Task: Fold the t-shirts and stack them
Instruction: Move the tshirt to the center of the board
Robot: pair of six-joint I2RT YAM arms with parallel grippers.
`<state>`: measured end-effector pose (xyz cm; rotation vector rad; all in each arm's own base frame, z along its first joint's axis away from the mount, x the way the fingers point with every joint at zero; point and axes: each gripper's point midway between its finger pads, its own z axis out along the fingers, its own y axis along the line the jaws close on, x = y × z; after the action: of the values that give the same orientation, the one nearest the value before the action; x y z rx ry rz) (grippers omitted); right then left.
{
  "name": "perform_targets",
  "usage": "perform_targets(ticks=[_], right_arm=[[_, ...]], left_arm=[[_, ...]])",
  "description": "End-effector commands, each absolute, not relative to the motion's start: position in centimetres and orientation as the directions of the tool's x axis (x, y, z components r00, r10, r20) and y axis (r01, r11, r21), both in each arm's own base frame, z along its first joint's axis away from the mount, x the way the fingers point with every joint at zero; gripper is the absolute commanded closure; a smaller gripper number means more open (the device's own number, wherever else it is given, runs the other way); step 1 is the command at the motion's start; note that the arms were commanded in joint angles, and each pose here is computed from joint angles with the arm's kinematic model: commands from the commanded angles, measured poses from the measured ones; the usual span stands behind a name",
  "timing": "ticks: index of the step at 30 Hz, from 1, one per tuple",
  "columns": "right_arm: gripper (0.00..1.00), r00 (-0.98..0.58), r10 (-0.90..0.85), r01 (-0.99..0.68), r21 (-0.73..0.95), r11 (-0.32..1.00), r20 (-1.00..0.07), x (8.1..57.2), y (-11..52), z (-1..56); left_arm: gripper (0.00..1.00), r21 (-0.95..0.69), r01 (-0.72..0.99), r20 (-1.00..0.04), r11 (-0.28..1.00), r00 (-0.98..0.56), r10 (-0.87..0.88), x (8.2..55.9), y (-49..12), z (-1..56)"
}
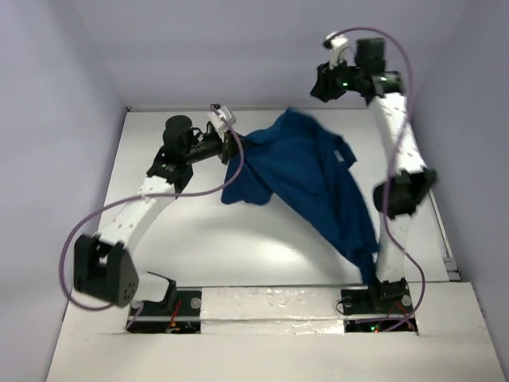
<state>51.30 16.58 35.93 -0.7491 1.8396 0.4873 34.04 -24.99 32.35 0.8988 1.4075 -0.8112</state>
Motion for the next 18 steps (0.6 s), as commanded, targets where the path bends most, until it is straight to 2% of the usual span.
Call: perform_targets(ticks=[1,4,5,6,8,10,11,12,13,18], right_arm=[[0.46,-0.447,-0.366,-0.611,-0.020,0.791,-0.817,53.9,14.3,28.8],[0.44,-0.473,-0.416,-0.564,-0.096,0.820,-0.776,55.4,13.1,26.3],[0.44,-0.458,-0.420,-0.561,-0.111,0.820,-0.783,54.8,12.8,27.3],[0.44,-0.494,-0.431,-0.565,-0.098,0.819,-0.755,54.5,12.6,24.6],[0.44,-0.482,-0.443,-0.590,-0.094,0.802,-0.756,53.0,12.8,24.9],[0.43,-0.452,-0.476,-0.664,-0.072,0.745,-0.754,48.0,13.6,27.0],[0.43,-0.455,-0.506,-0.694,-0.064,0.717,-0.733,47.5,14.2,25.6],[0.43,-0.422,-0.523,-0.713,-0.085,0.696,-0.740,45.0,14.3,27.5],[0.43,-0.430,-0.574,-0.756,-0.069,0.651,-0.697,42.5,15.3,25.1],[0.43,-0.347,-0.687,-0.837,-0.119,0.534,-0.638,33.8,16.4,24.3]], left_arm=[[1.00,0.154,0.838,-0.988,0.523,0.145,0.058,37.4,-23.3,33.1],[1.00,0.151,0.820,-0.988,0.552,0.118,0.096,39.4,-22.2,31.0],[1.00,0.154,0.811,-0.988,0.564,0.113,0.107,39.9,-21.8,30.6],[1.00,0.157,0.808,-0.987,0.568,0.109,0.117,40.1,-21.7,30.2],[1.00,0.141,0.810,-0.989,0.569,0.084,0.125,40.3,-21.7,29.0],[1.00,0.108,0.812,-0.991,0.574,0.040,0.130,40.6,-21.8,27.6],[1.00,0.100,0.814,-0.991,0.573,0.028,0.133,40.6,-21.8,27.3],[1.00,0.096,0.813,-0.990,0.574,0.018,0.140,40.6,-21.7,26.8],[1.00,0.093,0.809,-0.990,0.581,0.011,0.143,40.6,-21.6,26.5],[1.00,0.095,0.802,-0.988,0.590,0.002,0.157,39.6,-21.1,25.6]])
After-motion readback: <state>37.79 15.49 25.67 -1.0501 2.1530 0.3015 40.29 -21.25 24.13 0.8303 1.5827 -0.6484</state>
